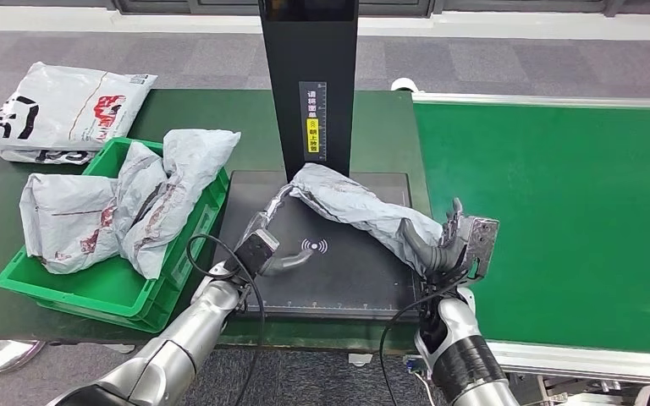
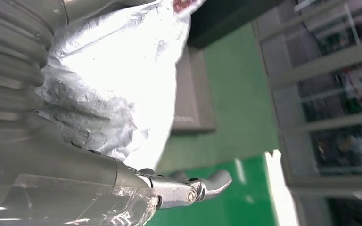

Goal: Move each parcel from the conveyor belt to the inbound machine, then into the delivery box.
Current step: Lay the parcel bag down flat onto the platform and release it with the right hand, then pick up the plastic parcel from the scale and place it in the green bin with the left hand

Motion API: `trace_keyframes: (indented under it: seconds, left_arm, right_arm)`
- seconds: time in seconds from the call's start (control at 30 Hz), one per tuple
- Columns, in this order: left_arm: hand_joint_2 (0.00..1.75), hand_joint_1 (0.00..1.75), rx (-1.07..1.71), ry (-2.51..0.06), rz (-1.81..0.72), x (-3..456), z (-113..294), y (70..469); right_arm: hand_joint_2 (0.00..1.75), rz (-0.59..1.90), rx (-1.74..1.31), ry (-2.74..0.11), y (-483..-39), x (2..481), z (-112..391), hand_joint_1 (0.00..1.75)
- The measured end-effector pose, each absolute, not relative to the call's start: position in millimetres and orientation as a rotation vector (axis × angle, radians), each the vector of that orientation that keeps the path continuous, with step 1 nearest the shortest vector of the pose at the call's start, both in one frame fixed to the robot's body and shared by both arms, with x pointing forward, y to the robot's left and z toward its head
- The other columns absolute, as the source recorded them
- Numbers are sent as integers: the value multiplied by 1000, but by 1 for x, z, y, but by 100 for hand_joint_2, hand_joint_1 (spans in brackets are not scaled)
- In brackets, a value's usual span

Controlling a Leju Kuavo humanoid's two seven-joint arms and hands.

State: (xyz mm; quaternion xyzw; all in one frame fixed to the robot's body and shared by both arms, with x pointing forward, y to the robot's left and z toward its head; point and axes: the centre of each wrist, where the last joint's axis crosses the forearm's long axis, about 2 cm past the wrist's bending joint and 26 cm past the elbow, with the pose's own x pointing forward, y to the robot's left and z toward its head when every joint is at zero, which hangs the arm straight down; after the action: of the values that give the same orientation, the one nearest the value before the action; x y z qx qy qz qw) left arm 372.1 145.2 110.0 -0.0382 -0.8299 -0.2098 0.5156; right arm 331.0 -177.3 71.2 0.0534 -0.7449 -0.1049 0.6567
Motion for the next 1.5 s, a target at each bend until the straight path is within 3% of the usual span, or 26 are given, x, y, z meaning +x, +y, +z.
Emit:
trace_keyframes:
  seconds: [0.07,0.2,0.23,0.37,0.57,0.7,1.0,1.17,1.3,1.5]
  left_arm:
    - [175,0,-86,-1989,-521,372,109,144]
    - [175,0,-52,-1980,-526,372,109,141]
    - [175,0,-43,-1980,-519,373,110,140]
    - [175,0,-17,-1994,-488,374,112,139]
    - [175,0,70,-2000,-361,378,116,142]
    - [175,0,102,-2001,-295,382,119,145]
    - [175,0,214,-1969,-3,387,121,159]
    - [175,0,178,-1962,41,389,121,162]
    - [175,0,131,-1966,22,389,122,162]
    - [175,0,1,-1959,-280,386,118,153]
  right_arm:
    - [175,-259,191,-1660,-178,331,70,0]
    - [0,-271,362,-1607,-178,333,70,0]
    - [0,-268,399,-1599,-177,333,70,0]
    - [175,-251,508,-1593,-177,334,70,0]
    - [175,-113,444,-1644,-178,339,73,0]
    - [0,-31,425,-1679,-177,342,76,0]
    - [0,49,471,-1738,-171,337,87,0]
    - [0,7,485,-1760,-171,336,92,0]
    - [175,-21,496,-1771,-171,337,95,0]
    - [175,-137,538,-1774,-171,341,100,0]
